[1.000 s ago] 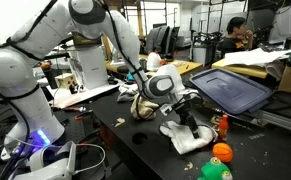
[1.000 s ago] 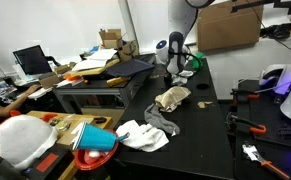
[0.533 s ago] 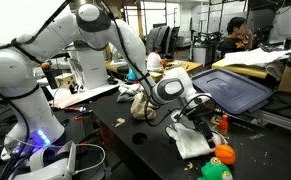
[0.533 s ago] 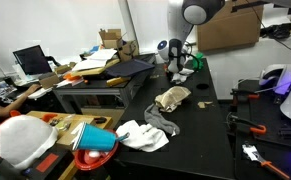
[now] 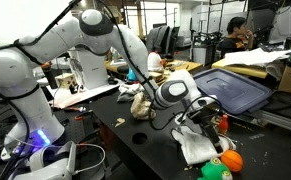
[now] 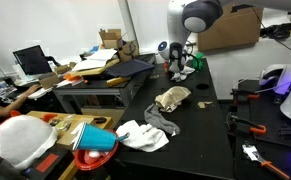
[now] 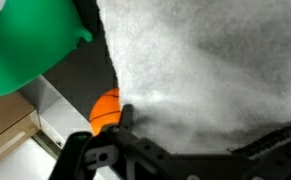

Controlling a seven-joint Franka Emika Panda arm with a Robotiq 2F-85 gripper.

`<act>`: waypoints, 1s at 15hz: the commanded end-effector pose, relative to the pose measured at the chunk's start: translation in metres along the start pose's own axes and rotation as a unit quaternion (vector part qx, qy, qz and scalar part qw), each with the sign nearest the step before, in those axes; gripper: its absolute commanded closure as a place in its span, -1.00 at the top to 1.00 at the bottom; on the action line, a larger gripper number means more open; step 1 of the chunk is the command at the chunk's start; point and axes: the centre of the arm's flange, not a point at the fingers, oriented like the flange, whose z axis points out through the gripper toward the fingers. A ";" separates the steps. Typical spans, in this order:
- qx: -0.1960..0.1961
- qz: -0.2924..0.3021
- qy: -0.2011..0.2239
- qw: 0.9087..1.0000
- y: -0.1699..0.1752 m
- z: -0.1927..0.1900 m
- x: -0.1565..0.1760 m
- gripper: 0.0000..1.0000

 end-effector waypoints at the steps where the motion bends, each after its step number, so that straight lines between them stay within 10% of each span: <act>1: -0.003 0.000 0.004 1.000 -0.007 0.026 -0.036 1.00; 15: 0.142 0.106 0.112 0.978 0.028 -0.042 -0.054 1.00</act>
